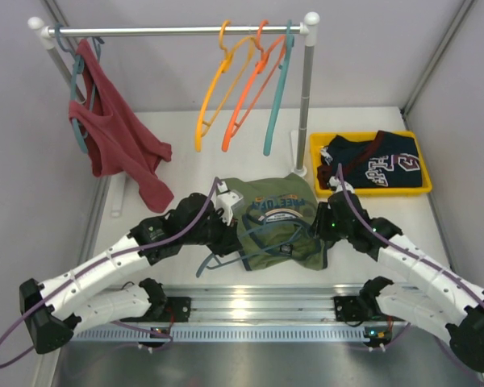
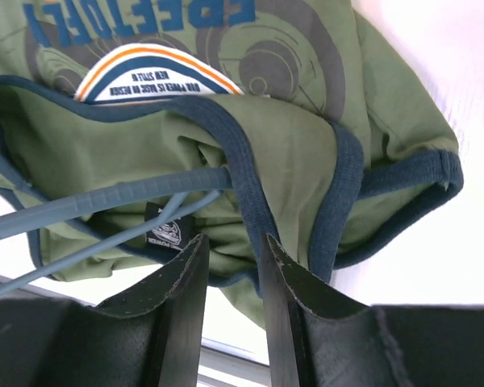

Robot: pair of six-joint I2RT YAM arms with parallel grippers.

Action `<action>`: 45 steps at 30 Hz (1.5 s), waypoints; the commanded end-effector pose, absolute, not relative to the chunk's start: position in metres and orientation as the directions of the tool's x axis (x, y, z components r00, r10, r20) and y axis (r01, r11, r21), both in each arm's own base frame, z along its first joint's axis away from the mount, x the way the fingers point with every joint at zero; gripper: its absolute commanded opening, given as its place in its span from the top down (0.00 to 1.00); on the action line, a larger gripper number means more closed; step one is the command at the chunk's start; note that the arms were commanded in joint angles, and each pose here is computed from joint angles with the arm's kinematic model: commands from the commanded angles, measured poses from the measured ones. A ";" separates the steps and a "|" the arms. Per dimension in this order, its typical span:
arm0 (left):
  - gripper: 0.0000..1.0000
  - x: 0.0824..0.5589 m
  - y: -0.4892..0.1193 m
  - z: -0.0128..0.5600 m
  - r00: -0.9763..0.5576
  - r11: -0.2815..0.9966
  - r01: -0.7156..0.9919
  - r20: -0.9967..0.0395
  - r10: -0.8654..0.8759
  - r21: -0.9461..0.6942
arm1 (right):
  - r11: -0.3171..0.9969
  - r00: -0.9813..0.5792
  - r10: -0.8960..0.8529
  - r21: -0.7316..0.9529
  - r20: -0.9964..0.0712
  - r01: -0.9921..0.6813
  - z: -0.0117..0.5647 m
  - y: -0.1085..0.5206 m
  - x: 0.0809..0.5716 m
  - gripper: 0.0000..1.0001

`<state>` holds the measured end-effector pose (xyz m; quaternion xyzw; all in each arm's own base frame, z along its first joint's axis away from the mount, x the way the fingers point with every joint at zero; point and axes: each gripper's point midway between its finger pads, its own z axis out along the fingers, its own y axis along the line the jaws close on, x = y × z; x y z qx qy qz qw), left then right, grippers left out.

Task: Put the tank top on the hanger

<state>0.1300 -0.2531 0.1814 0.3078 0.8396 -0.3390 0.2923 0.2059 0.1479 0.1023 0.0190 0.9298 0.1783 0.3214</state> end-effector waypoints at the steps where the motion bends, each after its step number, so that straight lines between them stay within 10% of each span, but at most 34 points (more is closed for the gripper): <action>1: 1.00 0.146 -0.262 0.207 -0.573 0.572 0.743 -0.773 0.274 -0.348 | 0.958 -0.773 0.178 0.287 -0.609 -0.005 0.097 0.141 0.207 0.68; 22: 1.00 0.137 -0.269 0.215 -0.575 0.520 0.761 -0.775 0.264 -0.388 | 0.988 -0.831 0.120 0.148 -0.542 0.046 0.054 0.137 0.180 0.67; 33: 1.00 0.118 -0.272 0.228 -0.555 0.419 0.807 -0.776 0.300 -0.415 | 0.982 -0.786 0.130 0.187 -0.605 0.018 0.102 0.142 0.191 1.00; 45: 1.00 0.118 -0.283 0.231 -0.503 0.349 0.844 -0.824 0.259 -0.406 | 0.960 -0.727 0.160 0.277 -0.668 -0.043 0.157 0.155 0.198 1.00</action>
